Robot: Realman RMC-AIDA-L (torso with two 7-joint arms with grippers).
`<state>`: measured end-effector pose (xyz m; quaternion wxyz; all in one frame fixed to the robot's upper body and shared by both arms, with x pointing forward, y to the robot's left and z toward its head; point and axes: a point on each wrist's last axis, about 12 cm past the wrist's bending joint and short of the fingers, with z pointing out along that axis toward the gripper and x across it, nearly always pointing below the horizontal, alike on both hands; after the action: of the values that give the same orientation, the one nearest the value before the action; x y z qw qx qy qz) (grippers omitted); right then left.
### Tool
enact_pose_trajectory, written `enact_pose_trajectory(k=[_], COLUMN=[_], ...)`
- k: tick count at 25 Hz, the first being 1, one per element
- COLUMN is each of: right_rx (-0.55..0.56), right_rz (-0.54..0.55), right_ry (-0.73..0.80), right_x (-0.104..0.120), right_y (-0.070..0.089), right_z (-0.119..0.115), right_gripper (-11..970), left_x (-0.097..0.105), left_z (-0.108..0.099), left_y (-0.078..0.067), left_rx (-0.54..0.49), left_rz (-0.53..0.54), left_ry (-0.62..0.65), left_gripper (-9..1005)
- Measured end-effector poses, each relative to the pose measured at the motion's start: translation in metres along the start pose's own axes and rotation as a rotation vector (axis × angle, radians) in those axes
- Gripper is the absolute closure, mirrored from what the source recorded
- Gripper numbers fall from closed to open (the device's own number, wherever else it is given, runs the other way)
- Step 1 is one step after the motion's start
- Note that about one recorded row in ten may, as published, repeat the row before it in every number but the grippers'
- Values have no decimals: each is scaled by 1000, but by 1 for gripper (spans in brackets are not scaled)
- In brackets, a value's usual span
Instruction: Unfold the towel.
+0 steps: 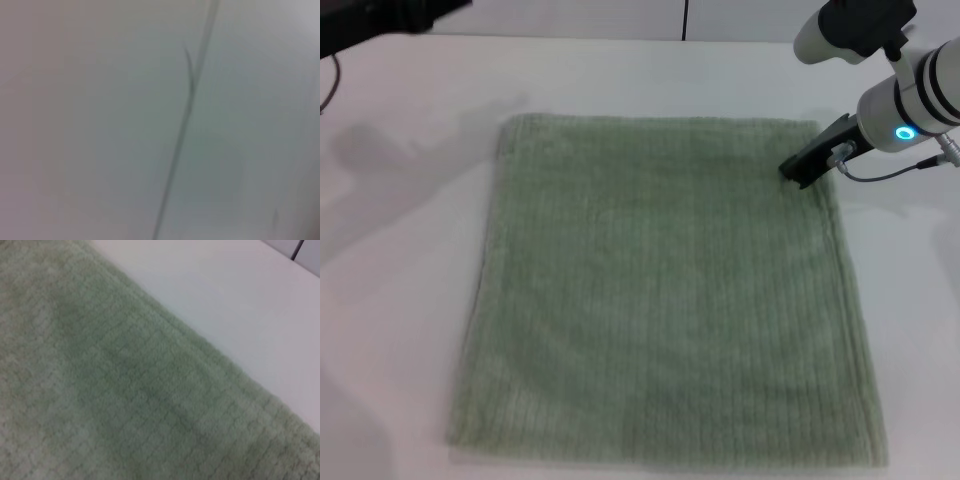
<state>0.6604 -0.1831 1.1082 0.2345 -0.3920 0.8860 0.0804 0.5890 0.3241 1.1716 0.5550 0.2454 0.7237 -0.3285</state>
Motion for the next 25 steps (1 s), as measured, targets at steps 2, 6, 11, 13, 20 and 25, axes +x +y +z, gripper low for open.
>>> enact_pose_trajectory(k=[2,6,11,13,20,25], right_rx=[10,51,186,209,474,677], right_rz=[-2,-1,11,22,142,179], right_ry=[-11,-65,-214,-248,-555,-751], right_x=[-2,-9,-23,-26,-29,-28], right_y=[-1,-3,-12,-13,-28,-19], right_z=[0,0,-1,-1,-7,-14], right_gripper=[959,960,960,960,959,959], left_x=[5,28,52,58,70,73], left_z=[5,20,37,40,52,61], left_y=[2,9,9,9,10,12], left_rx=[-29,-120,-295,-360,-569,-643], left_rz=[-35,-149,-144,-127,-51,-49], left_ry=[-63,-304,-487,-519,-531,-505], left_gripper=[543,544,545,545,545,544])
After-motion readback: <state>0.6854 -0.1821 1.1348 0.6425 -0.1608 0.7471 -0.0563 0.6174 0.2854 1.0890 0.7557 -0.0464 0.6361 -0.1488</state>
